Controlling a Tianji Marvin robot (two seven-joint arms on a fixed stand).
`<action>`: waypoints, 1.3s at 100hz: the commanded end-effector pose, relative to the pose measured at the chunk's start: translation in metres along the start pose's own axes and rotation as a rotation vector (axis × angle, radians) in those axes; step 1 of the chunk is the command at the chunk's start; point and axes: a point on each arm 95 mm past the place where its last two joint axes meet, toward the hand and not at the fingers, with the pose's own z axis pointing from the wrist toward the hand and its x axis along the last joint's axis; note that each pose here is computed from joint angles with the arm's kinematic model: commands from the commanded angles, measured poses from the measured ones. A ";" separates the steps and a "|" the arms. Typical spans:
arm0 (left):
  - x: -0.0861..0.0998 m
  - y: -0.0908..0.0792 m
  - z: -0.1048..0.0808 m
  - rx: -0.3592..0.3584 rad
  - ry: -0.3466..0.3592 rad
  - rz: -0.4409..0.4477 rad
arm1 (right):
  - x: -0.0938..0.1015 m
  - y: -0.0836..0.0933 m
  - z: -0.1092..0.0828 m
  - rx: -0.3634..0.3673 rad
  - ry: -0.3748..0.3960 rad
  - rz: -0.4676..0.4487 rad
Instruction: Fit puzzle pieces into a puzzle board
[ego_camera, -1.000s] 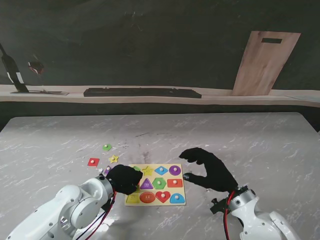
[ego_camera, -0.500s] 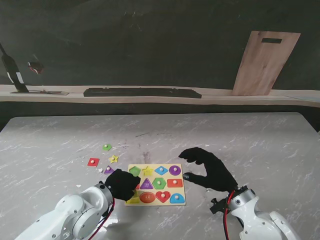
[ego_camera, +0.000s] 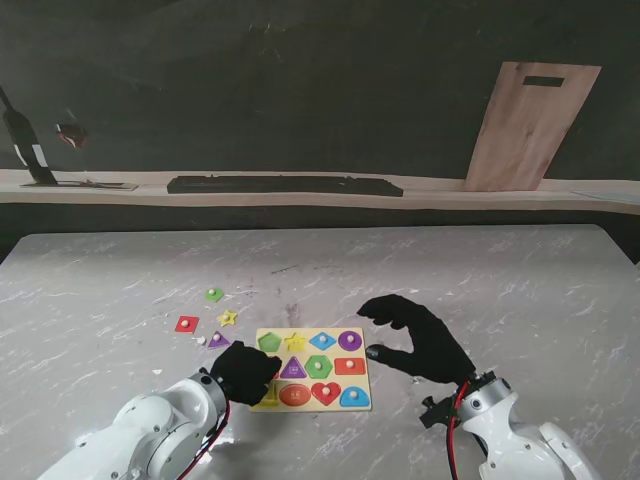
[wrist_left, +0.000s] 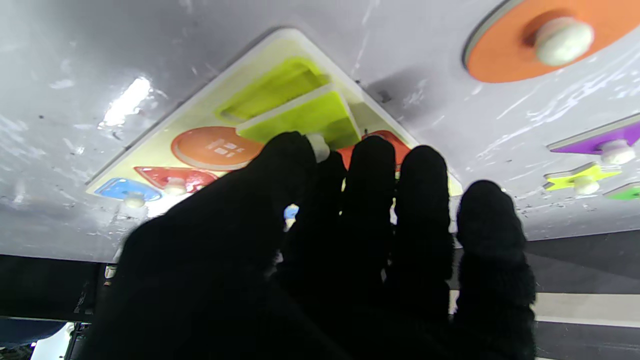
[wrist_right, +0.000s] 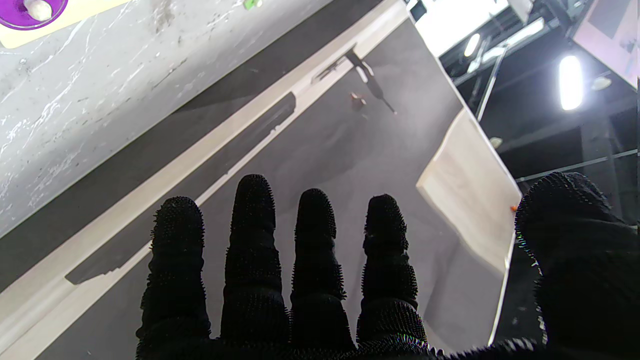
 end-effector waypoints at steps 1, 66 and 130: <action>-0.001 0.004 0.001 -0.008 -0.004 -0.006 | 0.003 -0.003 -0.001 0.002 0.005 0.006; 0.008 0.009 0.000 -0.017 -0.008 -0.035 | 0.002 -0.001 0.000 -0.007 0.002 0.010; 0.011 0.011 -0.003 -0.001 -0.060 -0.103 | 0.002 -0.001 0.001 -0.010 -0.002 0.012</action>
